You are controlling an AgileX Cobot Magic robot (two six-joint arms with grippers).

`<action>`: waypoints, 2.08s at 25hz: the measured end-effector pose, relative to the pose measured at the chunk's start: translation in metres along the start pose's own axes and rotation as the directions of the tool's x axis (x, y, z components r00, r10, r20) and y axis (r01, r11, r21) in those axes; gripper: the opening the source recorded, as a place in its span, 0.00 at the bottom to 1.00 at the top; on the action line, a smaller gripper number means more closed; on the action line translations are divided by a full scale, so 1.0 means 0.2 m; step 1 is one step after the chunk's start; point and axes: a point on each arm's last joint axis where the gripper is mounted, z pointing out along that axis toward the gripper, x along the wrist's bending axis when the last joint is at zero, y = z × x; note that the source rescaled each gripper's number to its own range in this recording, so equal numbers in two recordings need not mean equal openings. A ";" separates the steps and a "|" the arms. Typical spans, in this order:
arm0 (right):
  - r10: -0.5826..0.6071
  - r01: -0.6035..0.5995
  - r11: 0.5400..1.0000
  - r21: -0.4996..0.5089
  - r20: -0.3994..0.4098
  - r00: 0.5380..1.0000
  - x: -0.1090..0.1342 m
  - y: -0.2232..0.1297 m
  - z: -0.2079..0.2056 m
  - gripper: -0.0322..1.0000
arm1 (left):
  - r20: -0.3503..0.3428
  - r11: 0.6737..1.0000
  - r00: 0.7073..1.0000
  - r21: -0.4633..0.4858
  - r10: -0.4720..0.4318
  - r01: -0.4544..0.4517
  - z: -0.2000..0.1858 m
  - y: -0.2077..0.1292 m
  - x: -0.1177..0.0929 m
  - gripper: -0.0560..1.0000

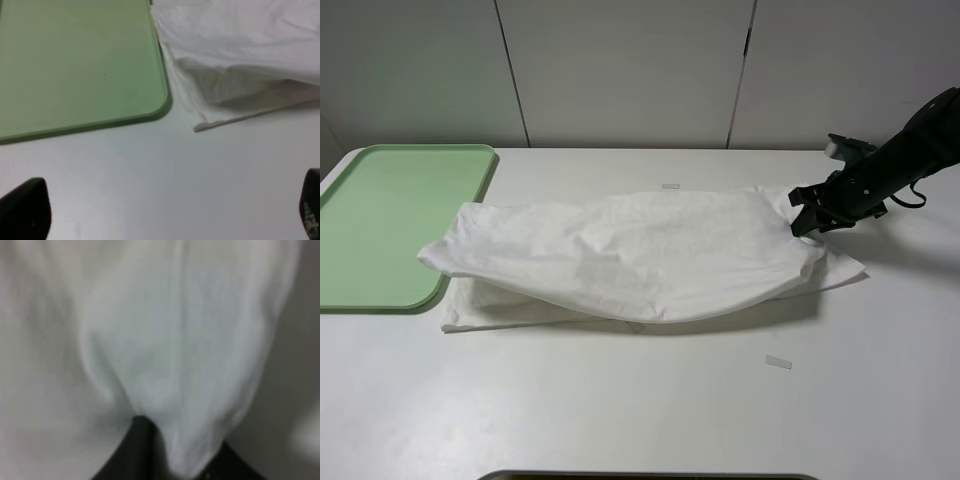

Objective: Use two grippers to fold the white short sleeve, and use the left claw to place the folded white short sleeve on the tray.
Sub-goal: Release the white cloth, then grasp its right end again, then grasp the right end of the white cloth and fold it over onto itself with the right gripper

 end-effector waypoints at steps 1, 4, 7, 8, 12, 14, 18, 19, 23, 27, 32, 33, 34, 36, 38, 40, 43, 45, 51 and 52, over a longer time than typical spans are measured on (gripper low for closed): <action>0.001 -0.001 1.000 0.002 -0.006 1.000 0.01 0.00 0.01 0.26 | 0.000 1.000 1.000 0.000 0.000 0.000 0.00 0.00 0.00 1.00; -0.002 0.002 1.000 0.006 -0.011 1.000 0.03 0.00 0.01 0.16 | 0.000 1.000 1.000 0.000 0.000 0.000 0.00 0.00 0.00 1.00; -0.002 0.002 1.000 0.007 -0.012 1.000 0.03 0.00 0.01 0.14 | 0.000 1.000 1.000 0.000 0.000 0.000 0.00 0.00 0.00 1.00; -0.005 0.005 1.000 0.010 -0.011 1.000 0.03 0.00 0.01 0.12 | 0.000 1.000 1.000 0.000 0.000 0.000 0.00 0.00 0.00 1.00; -0.067 0.067 0.996 0.051 0.012 0.998 0.03 -0.01 -0.01 0.07 | 0.000 1.000 1.000 0.000 0.000 0.000 0.00 0.00 0.00 1.00; -0.094 0.092 0.994 0.066 0.021 0.995 0.03 -0.02 -0.03 0.07 | 0.000 1.000 1.000 0.000 0.000 0.000 0.00 0.00 0.00 1.00; -0.199 0.192 0.976 0.108 0.059 0.978 0.05 -0.02 -0.15 0.07 | 0.000 1.000 1.000 0.000 0.000 0.000 0.00 0.00 0.00 1.00; -0.215 0.208 0.972 0.110 0.065 0.974 0.06 -0.02 -0.19 0.07 | 0.000 1.000 1.000 0.000 0.000 0.000 0.00 0.00 0.00 1.00; -0.249 0.239 0.965 0.108 0.084 0.965 0.08 -0.01 -0.26 0.07 | 0.000 1.000 1.000 0.000 0.000 0.000 0.00 0.00 0.00 1.00; -0.280 0.270 0.958 0.092 0.114 0.953 0.13 0.01 -0.40 0.07 | 0.000 1.000 1.000 0.000 0.000 0.000 0.00 0.00 0.00 1.00; -0.277 0.269 0.960 0.073 0.130 0.952 0.23 0.02 -0.52 0.07 | 0.000 1.000 1.000 0.000 0.000 0.000 0.00 0.00 0.00 1.00; -0.273 0.266 0.961 0.070 0.129 0.953 0.25 0.02 -0.53 0.07 | 0.000 1.000 1.000 0.000 0.000 0.000 0.00 0.00 0.00 1.00; -0.264 0.258 0.964 0.068 0.127 0.956 0.27 0.02 -0.53 0.07 | 0.000 1.000 1.000 0.000 0.000 0.000 0.00 0.00 0.00 1.00; -0.253 0.248 0.967 0.051 0.117 0.960 0.35 0.04 -0.51 0.07 | 0.000 1.000 1.000 0.000 0.000 0.000 0.00 0.00 0.00 1.00; -0.219 0.218 0.976 0.021 0.110 0.970 0.42 0.05 -0.49 0.07 | 0.000 1.000 1.000 0.000 0.000 0.000 0.00 0.00 0.00 1.00; -0.180 0.182 0.983 -0.007 0.100 0.979 0.47 0.07 -0.47 0.07 | 0.000 1.000 1.000 0.000 0.000 0.000 0.00 0.00 0.00 1.00; -0.117 0.119 0.992 -0.036 0.062 0.991 0.60 0.08 -0.40 0.07 | 0.000 1.000 1.000 0.000 0.000 0.000 0.00 0.00 0.00 1.00; -0.117 0.119 0.992 -0.030 0.056 0.992 0.62 0.08 -0.37 0.07 | 0.000 1.000 1.000 0.000 0.000 0.000 0.00 0.00 0.00 1.00; -0.108 0.108 0.994 0.025 0.002 0.994 0.78 0.04 -0.18 0.07 | 0.000 1.000 1.000 0.000 0.000 0.000 0.00 0.00 0.00 1.00; -0.116 0.116 0.993 0.029 0.001 0.993 0.80 0.04 -0.15 0.07 | 0.000 1.000 1.000 0.000 0.000 0.000 0.00 0.00 0.00 1.00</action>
